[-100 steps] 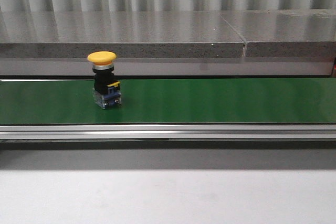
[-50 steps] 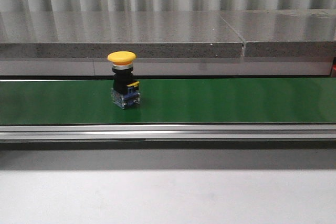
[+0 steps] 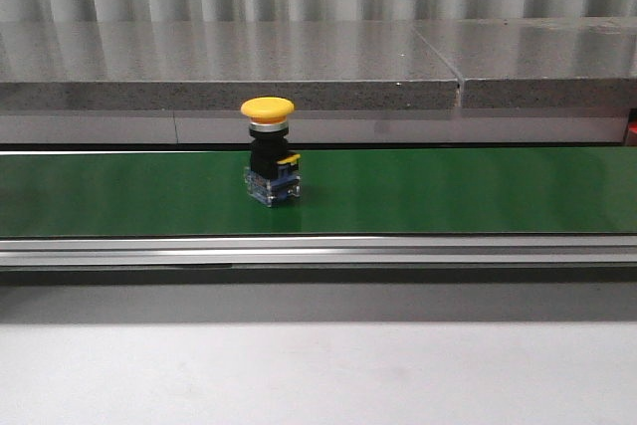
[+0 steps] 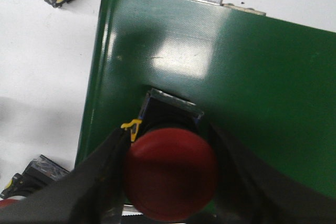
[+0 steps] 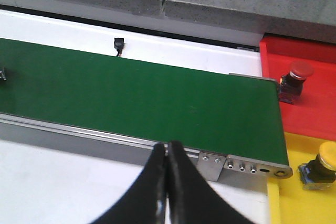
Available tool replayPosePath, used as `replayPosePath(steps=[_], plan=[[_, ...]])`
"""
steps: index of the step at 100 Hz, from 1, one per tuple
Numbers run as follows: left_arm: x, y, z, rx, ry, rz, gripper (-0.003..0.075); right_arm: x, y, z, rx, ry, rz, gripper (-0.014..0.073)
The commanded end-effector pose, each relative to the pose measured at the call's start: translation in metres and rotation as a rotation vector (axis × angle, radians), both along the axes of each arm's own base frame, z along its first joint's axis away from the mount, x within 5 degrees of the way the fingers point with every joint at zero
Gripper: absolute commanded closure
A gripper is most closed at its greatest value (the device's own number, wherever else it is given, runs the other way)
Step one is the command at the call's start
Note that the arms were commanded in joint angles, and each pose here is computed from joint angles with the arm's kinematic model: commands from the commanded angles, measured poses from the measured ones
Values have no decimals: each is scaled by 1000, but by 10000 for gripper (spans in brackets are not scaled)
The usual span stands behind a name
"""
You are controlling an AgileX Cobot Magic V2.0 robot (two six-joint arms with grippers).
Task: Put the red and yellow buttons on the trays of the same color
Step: 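Grasp a red-capped button from the pile with the left gripper, then set the red button on the belt behind the yellow one, release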
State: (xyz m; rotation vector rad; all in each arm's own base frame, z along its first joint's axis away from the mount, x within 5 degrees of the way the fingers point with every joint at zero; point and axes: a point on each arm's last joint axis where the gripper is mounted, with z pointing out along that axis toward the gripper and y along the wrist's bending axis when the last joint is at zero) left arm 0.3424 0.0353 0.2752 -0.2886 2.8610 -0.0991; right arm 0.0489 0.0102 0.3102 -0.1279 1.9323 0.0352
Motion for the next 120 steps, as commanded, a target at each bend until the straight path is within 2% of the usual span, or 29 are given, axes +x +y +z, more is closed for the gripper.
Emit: replayPosePath(steps=[1, 6, 18, 25, 39, 67, 93, 120], plan=[[0, -3, 19, -2, -88, 0, 499, 2, -1, 12, -6, -82, -11, 645], [0, -3, 19, -2, -90, 0, 436, 2, -1, 12, -6, -82, -11, 645], [3, -5, 20, -16, -122, -18, 209, 2, -1, 12, -6, -82, -11, 645], [5, -9, 24, -56, -167, -26, 141, 2, -1, 12, -6, -82, -11, 645], [4, -13, 37, -101, -253, -19, 133, 2, -1, 12, -6, -82, -11, 645], [-18, -12, 73, -43, -356, -34, 134, 2, -1, 12, -6, -82, -11, 645], [-40, -6, 87, 52, -321, -53, 134, 2, -1, 12, -6, -82, -11, 645], [-50, 33, 80, 17, -272, 97, 134, 2, -1, 12, -6, -82, -11, 645]])
